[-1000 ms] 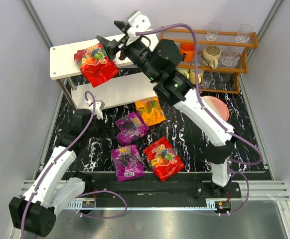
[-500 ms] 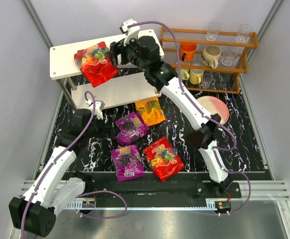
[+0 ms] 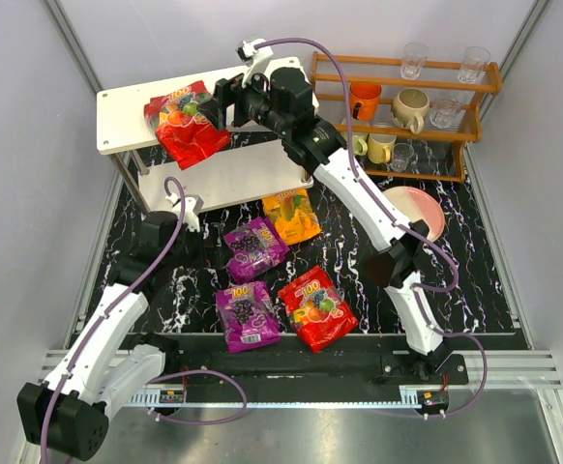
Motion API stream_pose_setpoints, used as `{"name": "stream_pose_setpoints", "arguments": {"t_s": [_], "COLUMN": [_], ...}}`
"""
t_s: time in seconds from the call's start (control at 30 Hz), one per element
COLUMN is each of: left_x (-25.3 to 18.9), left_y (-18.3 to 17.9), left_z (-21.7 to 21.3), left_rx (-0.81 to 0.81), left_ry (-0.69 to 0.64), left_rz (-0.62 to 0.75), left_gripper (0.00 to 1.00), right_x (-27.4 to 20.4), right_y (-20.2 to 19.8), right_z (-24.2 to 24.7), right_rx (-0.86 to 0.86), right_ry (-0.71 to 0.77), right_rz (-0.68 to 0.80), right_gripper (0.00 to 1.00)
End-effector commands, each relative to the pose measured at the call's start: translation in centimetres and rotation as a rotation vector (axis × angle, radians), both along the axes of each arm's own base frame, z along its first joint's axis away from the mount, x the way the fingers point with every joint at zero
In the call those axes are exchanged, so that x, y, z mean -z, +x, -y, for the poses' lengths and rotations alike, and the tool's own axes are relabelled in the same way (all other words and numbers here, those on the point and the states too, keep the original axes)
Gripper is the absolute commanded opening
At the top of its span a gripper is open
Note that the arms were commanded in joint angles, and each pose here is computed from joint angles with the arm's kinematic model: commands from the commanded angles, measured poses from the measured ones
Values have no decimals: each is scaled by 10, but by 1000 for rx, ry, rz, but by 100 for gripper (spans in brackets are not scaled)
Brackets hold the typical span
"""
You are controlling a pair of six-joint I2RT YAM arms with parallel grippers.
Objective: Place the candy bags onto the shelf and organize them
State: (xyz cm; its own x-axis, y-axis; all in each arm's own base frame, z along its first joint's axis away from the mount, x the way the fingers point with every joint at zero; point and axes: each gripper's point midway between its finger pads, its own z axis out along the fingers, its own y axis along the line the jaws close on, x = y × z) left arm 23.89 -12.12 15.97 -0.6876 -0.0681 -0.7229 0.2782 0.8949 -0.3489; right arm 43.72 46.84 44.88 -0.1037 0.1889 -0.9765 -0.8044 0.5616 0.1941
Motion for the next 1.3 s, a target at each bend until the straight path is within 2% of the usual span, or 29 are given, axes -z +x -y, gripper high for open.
{"name": "stream_pose_setpoints", "arguments": {"t_s": [0.0,0.27,0.37,0.5,0.53,0.63,0.87,1.03,1.27], "left_x": [-20,-19,-19,-19,-19,-18,-18,-20,-24], "left_y": [6,6,6,6,6,6,6,6,6], "left_z": [3,4,4,4,4,4,4,4,4], "left_rx": [14,16,16,16,17,17,16,16,15], "left_ry": [-14,-15,-14,-14,-15,-15,-14,-16,-20], "left_rz": [64,59,58,58,58,56,56,62,75], "left_gripper": [99,99,99,99,99,99,99,99,99], "right_x": [-3,27,34,22,16,-10,-73,-94,-85], "right_y": [-5,6,6,-1,-3,-8,-9,-1,16], "right_z": [-9,-20,-23,-23,-22,-17,3,17,23], "right_rx": [-38,-40,-53,-76,-79,-77,-3,52,80], "right_ry": [33,3,-3,15,27,86,299,397,405], "right_rz": [-1,-51,-67,-50,-41,-3,24,23,-1], "right_gripper": [83,82,75,36,18,0,0,0,0]}}
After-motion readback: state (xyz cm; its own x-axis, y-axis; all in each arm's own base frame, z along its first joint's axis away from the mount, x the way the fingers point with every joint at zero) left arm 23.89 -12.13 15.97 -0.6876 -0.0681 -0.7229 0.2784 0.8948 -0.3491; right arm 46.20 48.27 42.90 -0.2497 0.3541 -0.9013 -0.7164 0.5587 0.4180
